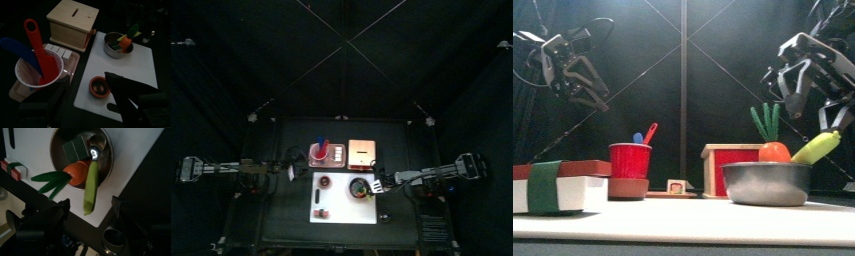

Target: Put the spoon into the bowl

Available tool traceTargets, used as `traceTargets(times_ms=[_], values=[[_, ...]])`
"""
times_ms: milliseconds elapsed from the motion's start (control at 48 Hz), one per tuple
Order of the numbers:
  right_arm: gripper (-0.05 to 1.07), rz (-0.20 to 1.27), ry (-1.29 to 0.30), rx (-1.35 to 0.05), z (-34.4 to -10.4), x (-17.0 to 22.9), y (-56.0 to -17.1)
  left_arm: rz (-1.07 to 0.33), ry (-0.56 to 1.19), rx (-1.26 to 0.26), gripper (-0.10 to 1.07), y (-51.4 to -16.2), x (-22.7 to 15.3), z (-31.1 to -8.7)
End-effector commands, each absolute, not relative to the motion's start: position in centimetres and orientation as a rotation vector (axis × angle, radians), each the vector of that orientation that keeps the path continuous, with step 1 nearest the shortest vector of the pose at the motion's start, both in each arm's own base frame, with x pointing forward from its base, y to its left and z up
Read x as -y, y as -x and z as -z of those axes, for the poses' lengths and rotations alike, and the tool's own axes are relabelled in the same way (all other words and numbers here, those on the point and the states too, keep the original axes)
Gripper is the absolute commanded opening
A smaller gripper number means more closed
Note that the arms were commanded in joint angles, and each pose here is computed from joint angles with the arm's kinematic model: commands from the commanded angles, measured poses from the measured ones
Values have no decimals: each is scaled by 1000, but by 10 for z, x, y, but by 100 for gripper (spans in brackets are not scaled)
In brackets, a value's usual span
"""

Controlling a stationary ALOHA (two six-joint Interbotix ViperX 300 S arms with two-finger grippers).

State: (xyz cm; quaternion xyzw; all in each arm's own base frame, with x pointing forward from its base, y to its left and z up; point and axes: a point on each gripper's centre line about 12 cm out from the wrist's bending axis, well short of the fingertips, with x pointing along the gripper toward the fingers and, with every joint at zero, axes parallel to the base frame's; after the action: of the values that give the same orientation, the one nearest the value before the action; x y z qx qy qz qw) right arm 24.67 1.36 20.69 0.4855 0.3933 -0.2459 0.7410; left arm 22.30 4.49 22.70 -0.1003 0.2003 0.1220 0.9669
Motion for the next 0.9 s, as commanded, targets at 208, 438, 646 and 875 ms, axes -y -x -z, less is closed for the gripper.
traceTargets(times_ms=[208,438,646,875], values=[[97,352,-592,-551,-237,10,-235,-215,202,-330,92,-231,-44,-247],[97,261,-457,-458,-241,15,-244,-167,207,-262,92,-235,-40,-257],[97,247,-456,-452,-240,15,-245,-153,205,-224,92,-239,-40,-268],[97,254,-469,-467,-236,15,-247,-160,207,-229,92,-238,-41,-265]])
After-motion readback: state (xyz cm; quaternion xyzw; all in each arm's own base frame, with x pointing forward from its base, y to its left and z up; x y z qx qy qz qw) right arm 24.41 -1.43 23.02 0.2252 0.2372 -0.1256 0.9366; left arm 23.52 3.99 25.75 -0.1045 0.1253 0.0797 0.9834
